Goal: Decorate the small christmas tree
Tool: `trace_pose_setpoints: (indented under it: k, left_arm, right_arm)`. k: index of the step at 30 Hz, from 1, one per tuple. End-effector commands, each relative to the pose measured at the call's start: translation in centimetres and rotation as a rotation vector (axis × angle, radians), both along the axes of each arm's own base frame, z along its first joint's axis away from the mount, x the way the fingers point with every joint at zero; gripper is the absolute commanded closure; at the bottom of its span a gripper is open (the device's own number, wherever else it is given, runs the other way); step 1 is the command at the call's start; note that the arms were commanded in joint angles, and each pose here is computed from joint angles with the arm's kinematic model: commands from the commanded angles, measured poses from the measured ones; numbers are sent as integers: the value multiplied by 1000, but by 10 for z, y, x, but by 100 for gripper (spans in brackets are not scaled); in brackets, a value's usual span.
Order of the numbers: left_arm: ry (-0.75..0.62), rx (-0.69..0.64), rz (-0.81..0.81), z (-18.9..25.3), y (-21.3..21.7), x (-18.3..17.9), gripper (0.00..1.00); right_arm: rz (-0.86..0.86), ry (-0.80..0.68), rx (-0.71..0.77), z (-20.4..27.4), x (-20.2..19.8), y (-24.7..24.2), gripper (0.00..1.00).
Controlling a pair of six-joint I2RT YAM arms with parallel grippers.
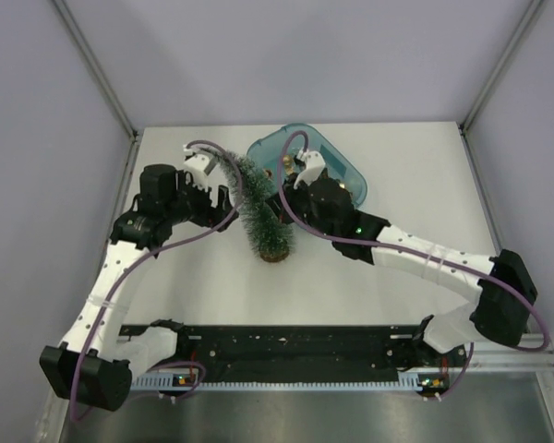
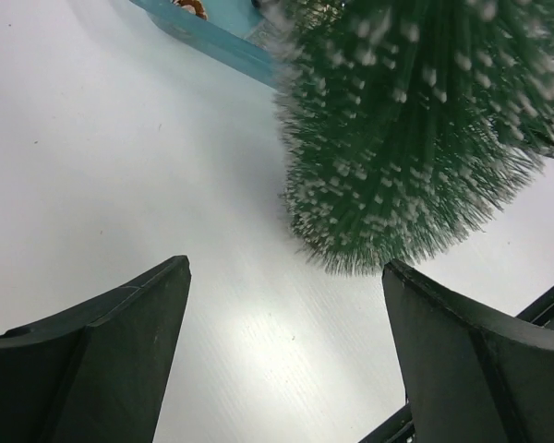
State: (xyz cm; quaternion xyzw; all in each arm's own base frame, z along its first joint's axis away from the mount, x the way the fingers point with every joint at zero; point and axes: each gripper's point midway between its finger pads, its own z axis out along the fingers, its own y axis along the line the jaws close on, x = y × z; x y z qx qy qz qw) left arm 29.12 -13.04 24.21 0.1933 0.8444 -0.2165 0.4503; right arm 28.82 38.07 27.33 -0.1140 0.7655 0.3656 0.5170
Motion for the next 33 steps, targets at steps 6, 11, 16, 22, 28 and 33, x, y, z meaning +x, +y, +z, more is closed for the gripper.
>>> trace_pose_setpoints:
  k: [6,11,16,22,28,33]
  left_arm:
    - [-64,85,-4,44,19,-29,1]
    - [-105,97,89,65,37,-32,1]
    - [-105,112,217,51,54,-20,1]
    - [-90,70,217,33,48,-15,1]
    - [-93,44,180,34,40,-15,1]
    - [-97,24,206,39,41,-13,1]
  right_arm:
    - [-7,-10,31,4,-38,-36,100]
    - [-9,18,30,-8,-49,-41,100]
    - [6,-11,69,17,-59,-34,100]
    - [17,-10,79,22,-67,-30,100]
    - [33,0,90,22,-71,-25,100]
    - [40,-12,111,34,-74,-24,100]
